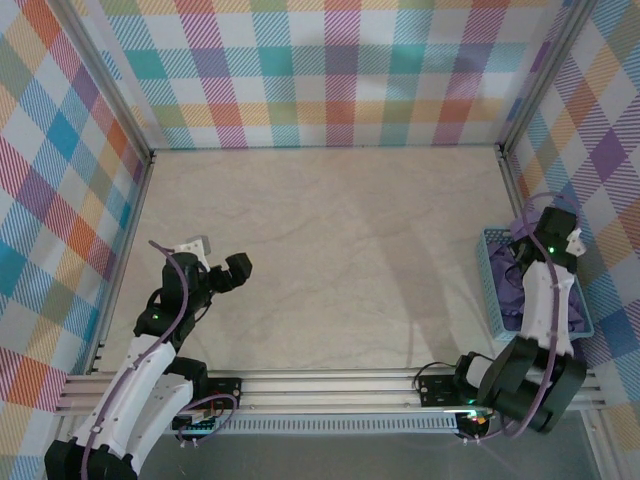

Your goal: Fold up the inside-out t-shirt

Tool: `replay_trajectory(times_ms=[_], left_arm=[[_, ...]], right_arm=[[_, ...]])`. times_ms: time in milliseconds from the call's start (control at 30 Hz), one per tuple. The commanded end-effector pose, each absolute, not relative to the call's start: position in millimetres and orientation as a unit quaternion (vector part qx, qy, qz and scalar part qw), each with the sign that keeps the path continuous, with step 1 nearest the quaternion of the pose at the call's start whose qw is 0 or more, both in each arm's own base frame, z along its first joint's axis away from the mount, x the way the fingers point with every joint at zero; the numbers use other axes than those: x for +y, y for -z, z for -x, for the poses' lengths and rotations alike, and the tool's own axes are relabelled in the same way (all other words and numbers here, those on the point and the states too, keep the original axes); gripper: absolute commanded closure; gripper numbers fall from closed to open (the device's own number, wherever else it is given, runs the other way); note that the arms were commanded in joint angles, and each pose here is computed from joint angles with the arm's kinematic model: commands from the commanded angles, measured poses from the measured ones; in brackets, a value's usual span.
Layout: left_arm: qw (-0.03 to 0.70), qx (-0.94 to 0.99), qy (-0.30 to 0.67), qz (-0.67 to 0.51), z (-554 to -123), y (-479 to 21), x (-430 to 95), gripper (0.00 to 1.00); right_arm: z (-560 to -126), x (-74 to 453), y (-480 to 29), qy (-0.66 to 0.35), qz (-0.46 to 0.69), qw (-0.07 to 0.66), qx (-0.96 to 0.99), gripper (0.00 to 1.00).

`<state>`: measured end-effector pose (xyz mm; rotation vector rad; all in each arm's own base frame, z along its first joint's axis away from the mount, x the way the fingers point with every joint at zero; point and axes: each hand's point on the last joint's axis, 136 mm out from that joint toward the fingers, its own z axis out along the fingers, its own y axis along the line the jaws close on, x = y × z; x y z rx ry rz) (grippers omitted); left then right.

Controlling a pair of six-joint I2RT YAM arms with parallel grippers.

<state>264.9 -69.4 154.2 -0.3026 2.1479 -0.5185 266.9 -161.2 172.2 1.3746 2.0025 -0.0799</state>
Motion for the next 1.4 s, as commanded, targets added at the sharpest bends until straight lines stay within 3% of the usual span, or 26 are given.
replay_trajectory(times_ms=[0, 367, 700, 867, 1033, 1200, 1233, 1267, 1300, 1367], left_arm=[[0.443, 0.865, 0.209, 0.108, -266.2, -152.8, -74.5, 0.0], [0.438, 0.868, 0.208, 0.105, -268.2, -147.1, -76.1, 0.0], [0.438, 0.869, 0.207, 0.105, -268.4, -144.0, -76.2, 0.0], [0.438, 0.869, 0.205, 0.106, -268.7, -142.8, -75.9, 0.0], [0.44, 0.868, 0.206, 0.104, -268.3, -143.0, -76.4, 0.0], [0.442, 0.867, 0.206, 0.103, -268.1, -143.0, -76.4, 0.0], [0.442, 0.867, 0.207, 0.103, -268.1, -143.8, -76.8, 0.0], [0.441, 0.867, 0.208, 0.103, -268.1, -143.2, -77.2, 0.0], [0.442, 0.866, 0.209, 0.102, -268.2, -143.8, -77.7, 0.0], [0.44, 0.868, 0.208, 0.102, -268.4, -142.1, -77.8, 0.0]], right_arm=[[-269.9, -153.1, -223.7, 0.024, -0.489, 0.403, 0.774, 1.0], [-289.4, -32.8, -426.8, -0.092, -0.253, 0.589, 0.762, 1.0], [-306.0, 103.8, -502.2, -0.151, -0.015, 0.631, 0.761, 1.0], [-310.0, 183.8, -530.0, -0.134, 0.102, 0.652, 0.739, 1.0], [-321.4, 254.8, -510.8, -0.153, 0.174, 0.617, 0.752, 1.0], [-346.1, 317.3, -415.9, -0.17, 0.205, 0.517, 0.814, 0.98], [-349.4, 324.3, -398.8, -0.171, 0.207, 0.5, 0.824, 0.93], [-352.8, 335.4, -371.2, -0.172, 0.216, 0.469, 0.839, 0.75], [-354.1, 341.3, -355.0, -0.169, 0.221, 0.45, 0.848, 0.63], [-357.6, 340.0, -326.7, -0.144, 0.223, 0.421, 0.868, 0.47]])
